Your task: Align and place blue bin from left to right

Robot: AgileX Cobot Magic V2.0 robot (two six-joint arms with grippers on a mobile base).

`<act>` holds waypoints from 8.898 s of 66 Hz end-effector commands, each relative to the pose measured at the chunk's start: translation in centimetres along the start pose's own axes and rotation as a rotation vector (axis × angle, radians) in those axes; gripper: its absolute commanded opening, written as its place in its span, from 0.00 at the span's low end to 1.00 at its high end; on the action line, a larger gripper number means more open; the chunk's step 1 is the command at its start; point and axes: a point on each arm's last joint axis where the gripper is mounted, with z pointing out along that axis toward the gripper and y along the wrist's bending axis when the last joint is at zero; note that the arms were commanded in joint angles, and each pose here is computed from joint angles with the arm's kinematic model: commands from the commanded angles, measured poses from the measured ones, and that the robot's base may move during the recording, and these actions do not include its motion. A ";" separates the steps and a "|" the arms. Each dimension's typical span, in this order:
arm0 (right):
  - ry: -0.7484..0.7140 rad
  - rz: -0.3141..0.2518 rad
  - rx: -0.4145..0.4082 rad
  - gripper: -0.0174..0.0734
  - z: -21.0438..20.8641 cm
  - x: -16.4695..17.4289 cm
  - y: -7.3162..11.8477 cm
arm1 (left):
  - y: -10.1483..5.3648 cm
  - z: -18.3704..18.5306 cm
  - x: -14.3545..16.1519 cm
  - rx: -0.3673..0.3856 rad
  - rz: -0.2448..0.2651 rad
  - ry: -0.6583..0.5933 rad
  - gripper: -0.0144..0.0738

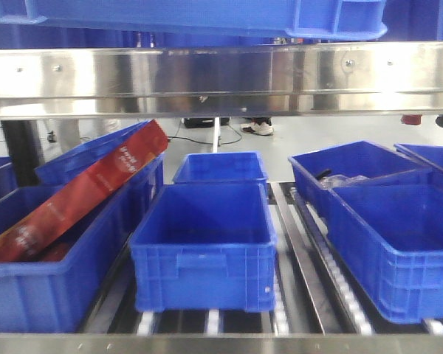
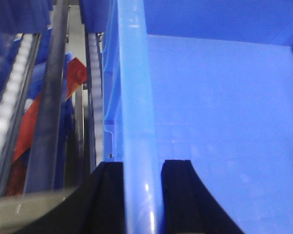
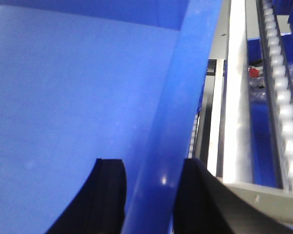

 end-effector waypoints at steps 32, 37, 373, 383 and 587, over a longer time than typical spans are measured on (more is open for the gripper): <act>-0.107 0.018 -0.014 0.11 -0.6 -1.2 0.1 | -1.3 -2.9 -4.0 0.130 -0.049 -0.401 0.04; -0.107 0.018 -0.014 0.11 -0.6 -1.2 0.1 | -1.3 -2.9 -4.0 0.130 -0.049 -0.401 0.04; -0.408 -0.172 0.077 0.12 -17.5 26.8 -5.0 | 4.4 -17.3 26.3 0.023 0.076 -0.426 0.04; -0.498 -0.181 0.068 0.12 -17.7 30.1 -5.5 | 4.7 -17.6 29.1 0.025 0.075 -0.451 0.04; -0.592 -0.038 0.327 0.12 -12.9 37.5 -8.4 | 7.1 -13.2 37.9 -0.241 0.017 -0.573 0.04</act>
